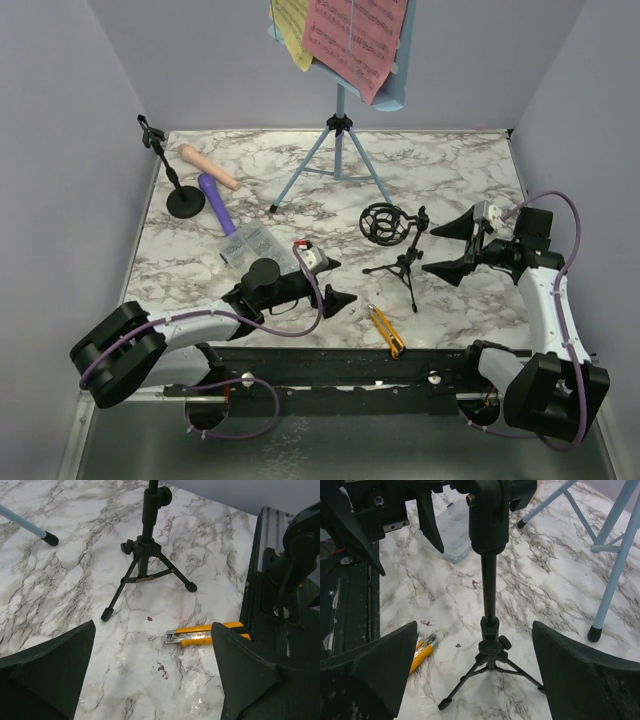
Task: Pack up the instrument practice props
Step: Pick up the microphone stand at the center of the board.
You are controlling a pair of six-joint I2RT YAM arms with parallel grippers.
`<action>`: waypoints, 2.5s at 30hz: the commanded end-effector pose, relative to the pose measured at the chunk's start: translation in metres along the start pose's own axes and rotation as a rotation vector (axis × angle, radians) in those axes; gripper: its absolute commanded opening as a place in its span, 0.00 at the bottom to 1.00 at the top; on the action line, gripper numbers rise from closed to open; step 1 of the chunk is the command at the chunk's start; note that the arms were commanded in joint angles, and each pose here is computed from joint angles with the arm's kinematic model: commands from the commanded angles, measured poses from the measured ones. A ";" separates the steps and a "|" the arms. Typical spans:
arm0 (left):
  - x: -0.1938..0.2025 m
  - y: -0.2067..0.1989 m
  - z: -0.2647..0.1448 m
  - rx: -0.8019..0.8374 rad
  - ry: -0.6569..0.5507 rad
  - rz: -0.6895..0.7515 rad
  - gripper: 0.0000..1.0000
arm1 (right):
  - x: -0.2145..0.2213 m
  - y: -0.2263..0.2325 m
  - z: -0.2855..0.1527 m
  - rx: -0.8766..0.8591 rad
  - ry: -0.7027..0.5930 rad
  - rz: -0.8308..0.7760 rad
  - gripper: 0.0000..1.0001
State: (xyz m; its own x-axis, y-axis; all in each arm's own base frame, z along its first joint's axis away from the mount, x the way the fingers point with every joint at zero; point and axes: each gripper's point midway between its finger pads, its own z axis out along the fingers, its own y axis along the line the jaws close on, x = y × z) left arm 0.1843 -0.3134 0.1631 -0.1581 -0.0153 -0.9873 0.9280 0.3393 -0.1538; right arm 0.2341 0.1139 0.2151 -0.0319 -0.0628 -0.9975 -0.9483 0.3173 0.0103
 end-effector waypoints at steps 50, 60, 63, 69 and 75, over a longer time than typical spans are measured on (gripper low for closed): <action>0.006 -0.001 0.135 0.115 -0.310 0.114 0.83 | 0.012 0.003 -0.005 0.044 0.037 -0.006 1.00; -0.002 -0.003 0.150 0.143 -0.339 0.091 0.76 | 0.013 0.003 -0.005 0.045 0.039 -0.003 1.00; -0.004 -0.004 0.152 0.156 -0.345 0.083 0.73 | 0.013 0.003 -0.005 0.045 0.039 -0.004 1.00; -0.008 -0.007 0.159 0.178 -0.358 0.071 0.68 | 0.013 0.002 -0.005 0.046 0.040 -0.004 1.00; -0.009 -0.007 0.164 0.185 -0.363 0.053 0.57 | 0.013 0.002 -0.005 0.047 0.042 -0.004 1.00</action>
State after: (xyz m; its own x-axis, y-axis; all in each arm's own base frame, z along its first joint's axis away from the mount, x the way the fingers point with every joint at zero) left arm 0.2437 -0.4654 0.1351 -0.0580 -0.2263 -0.9723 0.9675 0.2275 -0.1107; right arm 0.2290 0.1110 0.2075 -0.0337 -0.0888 -0.9955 -0.9375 0.3480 0.0007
